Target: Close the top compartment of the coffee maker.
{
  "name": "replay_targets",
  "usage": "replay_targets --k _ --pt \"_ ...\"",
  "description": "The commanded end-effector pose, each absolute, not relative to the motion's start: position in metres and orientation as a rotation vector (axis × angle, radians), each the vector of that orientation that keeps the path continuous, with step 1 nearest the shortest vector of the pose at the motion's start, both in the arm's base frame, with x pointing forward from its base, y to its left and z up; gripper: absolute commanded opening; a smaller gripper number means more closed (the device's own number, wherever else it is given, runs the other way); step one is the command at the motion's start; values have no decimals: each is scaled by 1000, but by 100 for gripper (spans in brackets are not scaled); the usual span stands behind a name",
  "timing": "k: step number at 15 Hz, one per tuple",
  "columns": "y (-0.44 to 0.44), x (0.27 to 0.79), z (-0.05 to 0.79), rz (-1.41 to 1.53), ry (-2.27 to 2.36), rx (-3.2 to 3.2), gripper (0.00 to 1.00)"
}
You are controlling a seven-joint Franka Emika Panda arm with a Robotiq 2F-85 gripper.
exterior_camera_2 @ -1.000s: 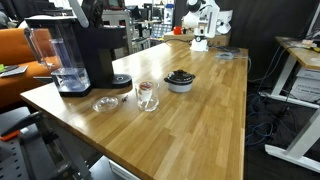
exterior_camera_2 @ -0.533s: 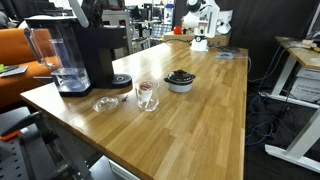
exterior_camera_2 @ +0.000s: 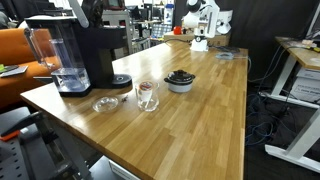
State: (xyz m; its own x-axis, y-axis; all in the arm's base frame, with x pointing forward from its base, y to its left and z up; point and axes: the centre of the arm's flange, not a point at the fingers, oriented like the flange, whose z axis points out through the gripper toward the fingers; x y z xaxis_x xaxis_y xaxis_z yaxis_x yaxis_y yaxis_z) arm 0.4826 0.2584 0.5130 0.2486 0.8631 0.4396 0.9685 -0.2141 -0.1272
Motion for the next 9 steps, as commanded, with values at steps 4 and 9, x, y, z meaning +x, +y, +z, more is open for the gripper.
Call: replay_targets --k 4,9 --pt "262 480 516 -361 -1696 -2142 0" --pt "269 475 515 -327 -1706 -2201 0"
